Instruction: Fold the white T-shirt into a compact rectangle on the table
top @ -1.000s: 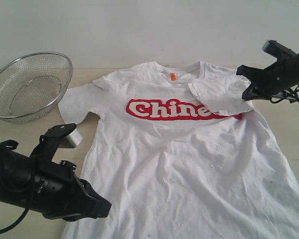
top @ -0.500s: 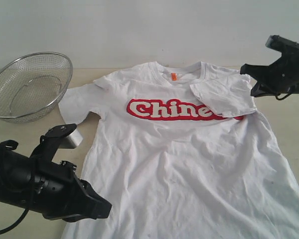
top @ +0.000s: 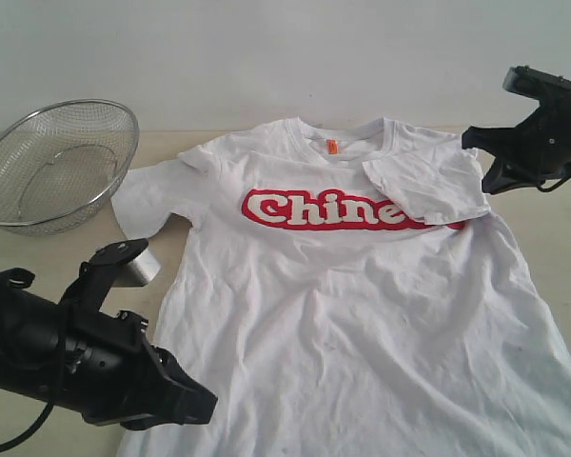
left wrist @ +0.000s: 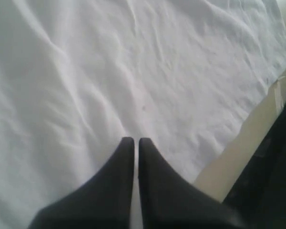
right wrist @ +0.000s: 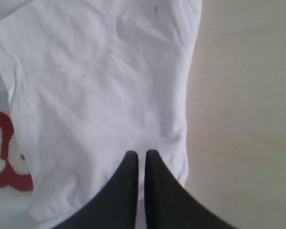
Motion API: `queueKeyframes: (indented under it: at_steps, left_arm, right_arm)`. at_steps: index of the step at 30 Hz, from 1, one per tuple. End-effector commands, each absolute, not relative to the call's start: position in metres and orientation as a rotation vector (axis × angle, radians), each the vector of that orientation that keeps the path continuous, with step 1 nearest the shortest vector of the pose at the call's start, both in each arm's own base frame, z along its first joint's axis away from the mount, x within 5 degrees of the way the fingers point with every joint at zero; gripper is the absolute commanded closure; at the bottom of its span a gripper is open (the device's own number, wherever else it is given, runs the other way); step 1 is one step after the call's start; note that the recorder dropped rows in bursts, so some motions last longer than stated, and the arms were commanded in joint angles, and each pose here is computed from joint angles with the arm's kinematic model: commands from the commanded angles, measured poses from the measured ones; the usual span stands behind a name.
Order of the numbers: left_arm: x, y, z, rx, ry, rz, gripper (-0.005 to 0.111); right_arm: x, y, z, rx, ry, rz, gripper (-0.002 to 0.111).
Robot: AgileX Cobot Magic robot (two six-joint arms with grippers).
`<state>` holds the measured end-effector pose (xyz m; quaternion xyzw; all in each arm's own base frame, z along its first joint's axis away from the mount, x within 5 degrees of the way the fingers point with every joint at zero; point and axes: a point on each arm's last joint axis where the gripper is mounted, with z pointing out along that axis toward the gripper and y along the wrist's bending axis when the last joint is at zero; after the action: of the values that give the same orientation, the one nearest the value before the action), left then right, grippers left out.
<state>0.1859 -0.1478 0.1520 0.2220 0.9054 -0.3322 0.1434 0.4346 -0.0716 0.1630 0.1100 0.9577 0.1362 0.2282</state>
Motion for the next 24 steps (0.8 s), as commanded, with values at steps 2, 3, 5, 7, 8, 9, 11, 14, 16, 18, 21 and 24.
queueKeyframes:
  at_steps: [2, 3, 5, 7, 8, 9, 11, 14, 16, 18, 21, 24]
  left_arm:
    - [0.184, -0.151, 0.157, 0.647, 2.595, -1.023, 0.102]
    - [0.183, -0.151, 0.157, 0.648, 2.595, -1.026, 0.102]
    - [0.183, -0.151, 0.157, 0.648, 2.595, -1.026, 0.102]
    - [0.183, -0.151, 0.157, 0.648, 2.595, -1.026, 0.102]
    - [0.183, -0.151, 0.157, 0.648, 2.595, -1.026, 0.102]
    - [0.183, -0.151, 0.157, 0.648, 2.595, -1.026, 0.102]
    - [0.183, -0.151, 0.157, 0.648, 2.595, -1.026, 0.102]
    - [0.184, -0.151, 0.157, 0.655, 2.591, -1.022, 0.102]
    - [0.184, -0.151, 0.157, 0.654, 2.591, -1.019, 0.102]
    - [0.184, -0.151, 0.157, 0.659, 2.589, -1.018, 0.102]
    - [0.184, -0.151, 0.157, 0.66, 2.589, -1.021, 0.102]
    - [0.184, -0.151, 0.157, 0.66, 2.589, -1.021, 0.102]
  right_arm:
    - [0.432, -0.07, 0.161, 0.295, 2.666, 0.378, 0.107]
    - [0.432, -0.069, 0.159, 0.295, 2.679, 0.386, 0.107]
    - [0.43, -0.067, 0.151, 0.297, 2.712, 0.406, 0.107]
    - [0.428, -0.066, 0.146, 0.301, 2.721, 0.402, 0.107]
    - [0.426, -0.066, 0.142, 0.31, 2.719, 0.392, 0.107]
    - [0.425, -0.066, 0.14, 0.316, 2.713, 0.381, 0.107]
    - [0.422, -0.066, 0.134, 0.323, 2.715, 0.368, 0.107]
    - [0.419, -0.067, 0.128, 0.327, 2.72, 0.347, 0.107]
    - [0.418, -0.069, 0.127, 0.325, 2.721, 0.328, 0.107]
    - [0.418, -0.071, 0.127, 0.343, 2.718, 0.327, 0.107]
    - [0.418, -0.074, 0.128, 0.355, 2.71, 0.316, 0.107]
    - [0.418, -0.075, 0.127, 0.362, 2.706, 0.298, 0.107]
